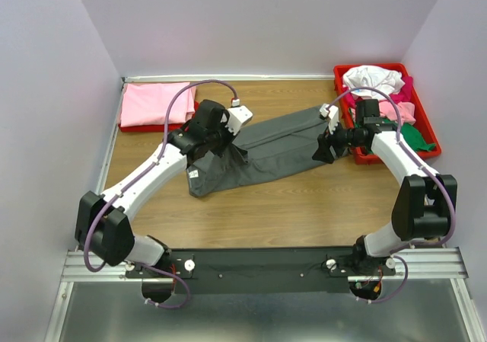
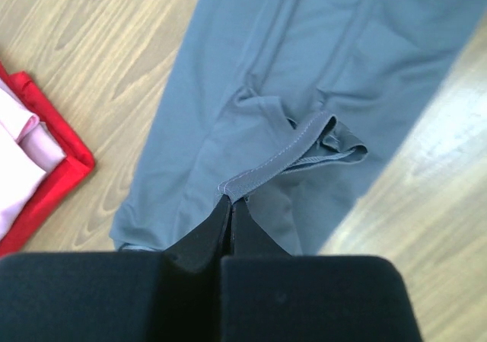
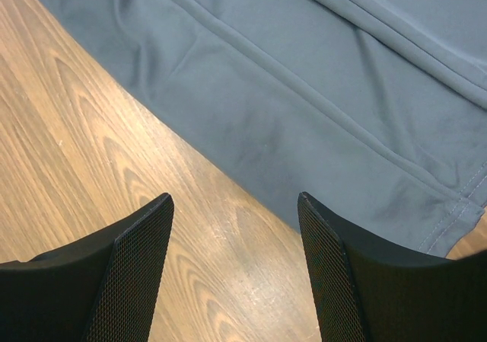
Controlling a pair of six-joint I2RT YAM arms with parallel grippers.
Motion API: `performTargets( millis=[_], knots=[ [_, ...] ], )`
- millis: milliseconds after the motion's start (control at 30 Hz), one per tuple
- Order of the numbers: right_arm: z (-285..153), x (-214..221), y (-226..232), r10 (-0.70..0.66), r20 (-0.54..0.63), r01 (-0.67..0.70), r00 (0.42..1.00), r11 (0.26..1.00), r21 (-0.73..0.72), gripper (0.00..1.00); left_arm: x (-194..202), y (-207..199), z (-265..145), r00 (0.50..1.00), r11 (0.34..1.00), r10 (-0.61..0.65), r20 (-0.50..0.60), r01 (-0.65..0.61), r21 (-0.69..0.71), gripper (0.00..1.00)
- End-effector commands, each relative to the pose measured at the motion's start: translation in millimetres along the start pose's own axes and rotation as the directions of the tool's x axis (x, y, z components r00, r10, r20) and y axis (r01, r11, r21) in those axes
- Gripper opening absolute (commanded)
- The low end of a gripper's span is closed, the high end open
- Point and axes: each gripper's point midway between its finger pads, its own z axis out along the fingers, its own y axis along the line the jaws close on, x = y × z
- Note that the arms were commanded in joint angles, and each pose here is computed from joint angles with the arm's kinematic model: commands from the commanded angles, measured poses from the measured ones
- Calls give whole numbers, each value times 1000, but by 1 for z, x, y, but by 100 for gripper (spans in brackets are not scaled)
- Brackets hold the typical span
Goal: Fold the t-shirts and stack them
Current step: Fold the tshirt
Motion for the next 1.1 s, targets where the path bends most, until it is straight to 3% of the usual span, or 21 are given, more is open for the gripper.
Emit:
performTargets(
  millis=[0,267,533,767,1067],
  knots=[
    [-2,-9,7,-35,40,36,999,999,-19,73,5,-16,-6,999,997,-29,16,28,75,0],
    [-3,-8,7,-37,37,37,999,999,-12,73,22,-32,-11,997,988,-70,-32,74,138,0],
    [-3,-6,8,-40,36,40,999,999,-15,73,12,-67,-31,992,940,-121,17,109,322,0],
    [-2,-4,7,-44,29,44,999,999,-11,73,7,-84,-51,982,903,-184,34,155,401,0],
    [-5,-5,5,-57,24,57,998,998,6,74,23,-103,-64,942,838,-325,-83,328,437,0]
  ],
)
